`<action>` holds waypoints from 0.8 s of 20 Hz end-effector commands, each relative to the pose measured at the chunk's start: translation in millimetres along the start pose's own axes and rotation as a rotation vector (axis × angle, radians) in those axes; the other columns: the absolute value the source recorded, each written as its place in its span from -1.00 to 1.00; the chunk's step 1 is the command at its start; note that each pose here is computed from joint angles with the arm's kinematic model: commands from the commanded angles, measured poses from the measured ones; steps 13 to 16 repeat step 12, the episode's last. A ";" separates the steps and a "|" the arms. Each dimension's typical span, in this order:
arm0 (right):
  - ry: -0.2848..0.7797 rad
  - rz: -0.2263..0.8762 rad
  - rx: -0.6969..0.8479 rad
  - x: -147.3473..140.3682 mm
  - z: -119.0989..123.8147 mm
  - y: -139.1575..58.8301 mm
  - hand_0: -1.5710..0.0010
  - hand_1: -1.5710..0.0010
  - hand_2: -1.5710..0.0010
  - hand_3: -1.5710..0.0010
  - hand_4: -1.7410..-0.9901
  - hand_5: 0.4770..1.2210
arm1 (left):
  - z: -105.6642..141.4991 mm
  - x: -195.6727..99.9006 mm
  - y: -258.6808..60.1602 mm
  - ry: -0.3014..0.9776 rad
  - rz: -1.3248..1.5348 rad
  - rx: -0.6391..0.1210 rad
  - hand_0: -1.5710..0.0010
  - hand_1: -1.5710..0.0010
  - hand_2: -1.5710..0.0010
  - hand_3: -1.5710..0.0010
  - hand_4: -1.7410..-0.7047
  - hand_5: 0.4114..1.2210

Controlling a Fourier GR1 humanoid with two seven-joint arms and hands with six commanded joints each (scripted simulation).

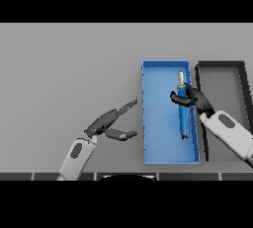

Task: Pick up the blue pipe and place it into the blue bin.

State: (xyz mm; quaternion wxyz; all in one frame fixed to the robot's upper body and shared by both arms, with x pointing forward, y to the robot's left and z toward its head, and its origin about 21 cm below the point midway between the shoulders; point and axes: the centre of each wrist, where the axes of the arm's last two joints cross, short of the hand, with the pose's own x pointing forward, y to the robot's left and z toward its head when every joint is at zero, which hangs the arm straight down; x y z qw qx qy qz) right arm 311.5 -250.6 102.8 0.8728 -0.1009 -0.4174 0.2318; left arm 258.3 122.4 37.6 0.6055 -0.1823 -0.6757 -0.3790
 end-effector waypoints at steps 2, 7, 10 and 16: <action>0.012 0.040 0.004 2.5 1.4 0.9 0.91 0.91 0.91 0.97 0.54 -0.21 | 1.3 -0.5 -1.3 -0.006 -0.001 0.002 1.00 1.00 1.00 1.00 0.57 -0.79; 0.011 0.067 0.035 -0.2 4.1 4.7 0.97 0.97 0.97 0.99 0.72 -0.35 | 2.4 0.8 -0.5 -0.005 0.009 -0.006 1.00 1.00 1.00 1.00 0.56 -0.79; 0.010 0.106 0.039 -3.5 5.1 0.0 0.98 0.98 0.98 0.99 0.75 -0.37 | 0.3 1.9 2.3 -0.002 -0.004 0.006 1.00 1.00 1.00 1.00 0.57 -0.79; -0.005 0.104 0.052 -1.4 7.2 3.3 0.98 0.98 0.98 0.99 0.75 -0.36 | 1.3 2.0 2.7 -0.004 -0.006 0.006 1.00 1.00 1.00 1.00 0.57 -0.79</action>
